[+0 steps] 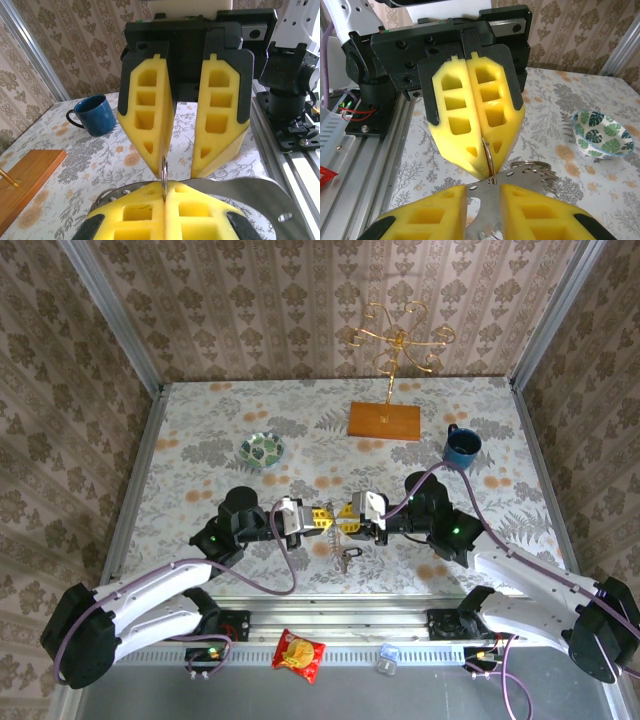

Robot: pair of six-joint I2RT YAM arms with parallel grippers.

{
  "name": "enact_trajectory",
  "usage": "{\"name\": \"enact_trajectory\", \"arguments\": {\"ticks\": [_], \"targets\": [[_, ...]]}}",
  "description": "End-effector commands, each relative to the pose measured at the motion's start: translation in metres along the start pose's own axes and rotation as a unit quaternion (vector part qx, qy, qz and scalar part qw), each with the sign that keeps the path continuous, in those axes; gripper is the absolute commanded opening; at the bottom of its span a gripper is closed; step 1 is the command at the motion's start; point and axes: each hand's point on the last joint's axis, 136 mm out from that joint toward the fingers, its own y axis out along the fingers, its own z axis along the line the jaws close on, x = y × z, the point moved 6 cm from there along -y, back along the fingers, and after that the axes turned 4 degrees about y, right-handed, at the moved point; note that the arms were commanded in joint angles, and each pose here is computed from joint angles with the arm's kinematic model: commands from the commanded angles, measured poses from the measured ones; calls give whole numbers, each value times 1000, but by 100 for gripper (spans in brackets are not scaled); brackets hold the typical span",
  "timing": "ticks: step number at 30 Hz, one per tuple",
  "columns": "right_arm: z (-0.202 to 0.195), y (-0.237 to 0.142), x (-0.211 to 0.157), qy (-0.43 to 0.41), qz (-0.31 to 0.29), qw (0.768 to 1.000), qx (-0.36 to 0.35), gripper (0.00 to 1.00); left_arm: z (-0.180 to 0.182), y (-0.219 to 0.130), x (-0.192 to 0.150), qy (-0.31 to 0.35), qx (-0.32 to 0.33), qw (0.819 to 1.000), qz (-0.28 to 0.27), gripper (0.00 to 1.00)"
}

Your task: Put the keys on the keyring

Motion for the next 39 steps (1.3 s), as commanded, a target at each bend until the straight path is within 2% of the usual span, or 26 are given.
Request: {"name": "enact_trajectory", "arguments": {"ticks": [1, 17, 23, 28, 39], "targets": [[-1, 1, 18, -16, -25, 1000, 10, 23, -3, -1, 16, 16, -13, 999, -38, 0], [-2, 1, 23, -29, -27, 999, 9, 18, -7, -1, 13, 17, -26, 999, -35, 0], [0, -5, 17, -33, -17, 999, -4, 26, -8, -2, 12, 19, -23, 999, -33, 0], [2, -7, 17, -31, -19, 999, -4, 26, -8, -3, 12, 20, -23, 999, -31, 0], [-1, 3, 22, -24, -31, 999, 19, 17, -8, -1, 12, 18, -28, 999, -33, 0]]}}
